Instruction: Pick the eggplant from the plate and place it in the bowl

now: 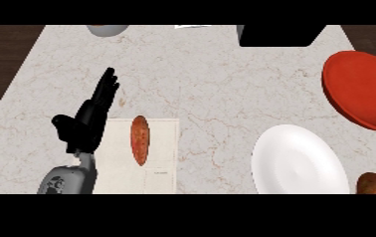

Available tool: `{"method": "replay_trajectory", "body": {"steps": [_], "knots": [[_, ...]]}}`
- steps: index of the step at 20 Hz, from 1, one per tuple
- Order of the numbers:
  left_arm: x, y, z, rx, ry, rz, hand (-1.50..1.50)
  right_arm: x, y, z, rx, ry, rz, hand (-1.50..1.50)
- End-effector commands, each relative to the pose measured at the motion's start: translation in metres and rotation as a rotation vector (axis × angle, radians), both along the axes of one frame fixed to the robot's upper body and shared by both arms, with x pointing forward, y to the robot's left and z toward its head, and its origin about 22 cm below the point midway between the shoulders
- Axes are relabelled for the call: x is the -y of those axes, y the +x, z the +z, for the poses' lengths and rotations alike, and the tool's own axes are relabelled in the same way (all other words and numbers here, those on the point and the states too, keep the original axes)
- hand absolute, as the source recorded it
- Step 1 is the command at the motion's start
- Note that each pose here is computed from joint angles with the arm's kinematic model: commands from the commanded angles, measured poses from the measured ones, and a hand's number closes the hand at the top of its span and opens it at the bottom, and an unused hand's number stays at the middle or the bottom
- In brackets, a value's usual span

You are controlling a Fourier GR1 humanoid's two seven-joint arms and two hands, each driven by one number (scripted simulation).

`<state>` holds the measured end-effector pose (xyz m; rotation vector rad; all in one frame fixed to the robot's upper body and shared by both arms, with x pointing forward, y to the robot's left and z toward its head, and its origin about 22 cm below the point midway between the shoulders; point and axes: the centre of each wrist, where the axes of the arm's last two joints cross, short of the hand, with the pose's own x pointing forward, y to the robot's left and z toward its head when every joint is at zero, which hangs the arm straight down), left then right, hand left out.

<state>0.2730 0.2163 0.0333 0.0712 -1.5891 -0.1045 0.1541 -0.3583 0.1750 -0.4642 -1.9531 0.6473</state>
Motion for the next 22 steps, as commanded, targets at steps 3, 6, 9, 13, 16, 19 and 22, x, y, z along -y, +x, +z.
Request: {"method": "replay_trajectory", "body": {"steps": [3, 6, 9, 13, 16, 19, 22], "knots": [[0.003, -0.002, -0.007, 0.0, 0.015, -0.015, 0.0, -0.011, 0.036, 0.045, 0.017, 0.038, -0.107, 1.5], [-0.011, -0.004, -0.011, 0.01, 0.022, 0.0, 0.0, -0.001, 0.039, 0.067, -0.013, -0.007, -0.166, 1.5], [-0.017, 0.005, -0.002, 0.008, -0.009, -0.019, 0.0, 0.019, 0.085, 0.058, -0.047, 0.015, -0.182, 1.5], [0.0, 0.003, -0.009, 0.01, 0.002, -0.017, 0.0, 0.04, 0.1, 0.053, -0.021, -0.13, -0.302, 1.5], [0.016, -0.006, -0.006, 0.001, 0.001, -0.041, 0.0, 0.054, 0.111, 0.057, -0.021, -0.277, -0.371, 1.5], [0.01, 0.01, 0.007, 0.014, 0.005, -0.036, 0.0, 0.066, 0.138, 0.04, -0.027, -0.333, -0.393, 1.5], [0.01, 0.002, -0.005, 0.037, -0.001, -0.041, 0.0, 0.071, 0.156, -0.002, -0.038, -0.343, -0.422, 1.5]]}}
